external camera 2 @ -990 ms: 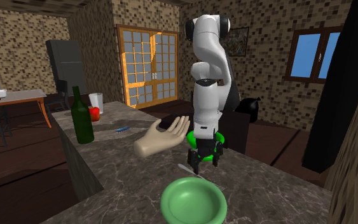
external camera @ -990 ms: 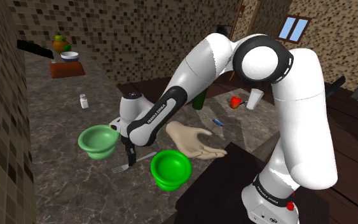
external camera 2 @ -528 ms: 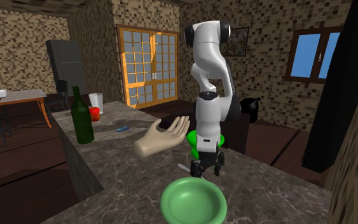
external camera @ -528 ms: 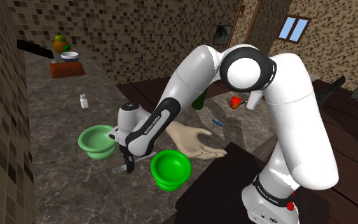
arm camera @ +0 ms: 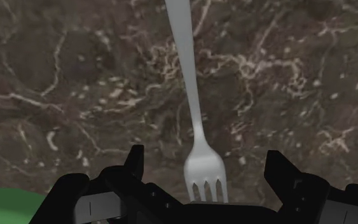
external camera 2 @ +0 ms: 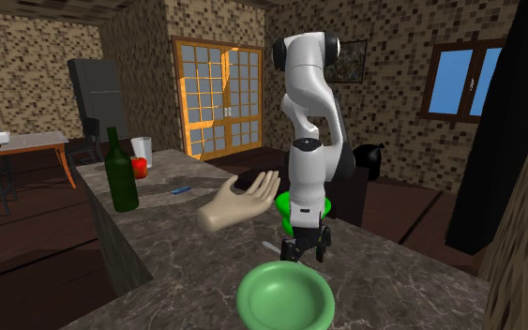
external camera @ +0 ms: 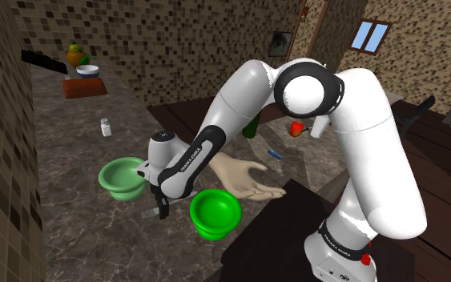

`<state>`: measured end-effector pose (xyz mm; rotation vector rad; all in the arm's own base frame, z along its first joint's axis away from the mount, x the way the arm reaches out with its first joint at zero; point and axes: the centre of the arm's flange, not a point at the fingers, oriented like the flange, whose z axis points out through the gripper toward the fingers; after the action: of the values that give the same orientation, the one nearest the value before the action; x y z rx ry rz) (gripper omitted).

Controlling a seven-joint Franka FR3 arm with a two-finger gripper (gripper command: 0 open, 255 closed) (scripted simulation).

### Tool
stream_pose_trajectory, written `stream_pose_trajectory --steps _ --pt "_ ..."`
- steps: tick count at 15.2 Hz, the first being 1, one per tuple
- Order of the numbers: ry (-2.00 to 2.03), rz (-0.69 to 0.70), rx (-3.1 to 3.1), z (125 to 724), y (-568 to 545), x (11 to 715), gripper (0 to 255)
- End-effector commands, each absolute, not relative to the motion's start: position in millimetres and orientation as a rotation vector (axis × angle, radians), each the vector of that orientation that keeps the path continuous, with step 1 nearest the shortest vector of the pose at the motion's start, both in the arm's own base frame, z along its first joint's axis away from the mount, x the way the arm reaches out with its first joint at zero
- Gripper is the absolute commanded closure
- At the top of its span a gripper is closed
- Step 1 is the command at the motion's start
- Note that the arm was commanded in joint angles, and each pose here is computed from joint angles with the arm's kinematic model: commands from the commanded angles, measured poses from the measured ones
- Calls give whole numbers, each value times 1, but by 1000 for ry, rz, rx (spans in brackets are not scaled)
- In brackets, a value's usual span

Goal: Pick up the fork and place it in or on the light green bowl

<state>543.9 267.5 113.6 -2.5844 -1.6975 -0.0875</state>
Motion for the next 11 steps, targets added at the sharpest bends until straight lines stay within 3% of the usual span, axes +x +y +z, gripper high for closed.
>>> stream_pose_trajectory --steps 1,2,11 --pt "-1697 -87 -2584 114 268 544 0" --pt "-1697 -87 -2584 114 268 544 255" --pt "-1698 -88 -2584 114 268 544 255"
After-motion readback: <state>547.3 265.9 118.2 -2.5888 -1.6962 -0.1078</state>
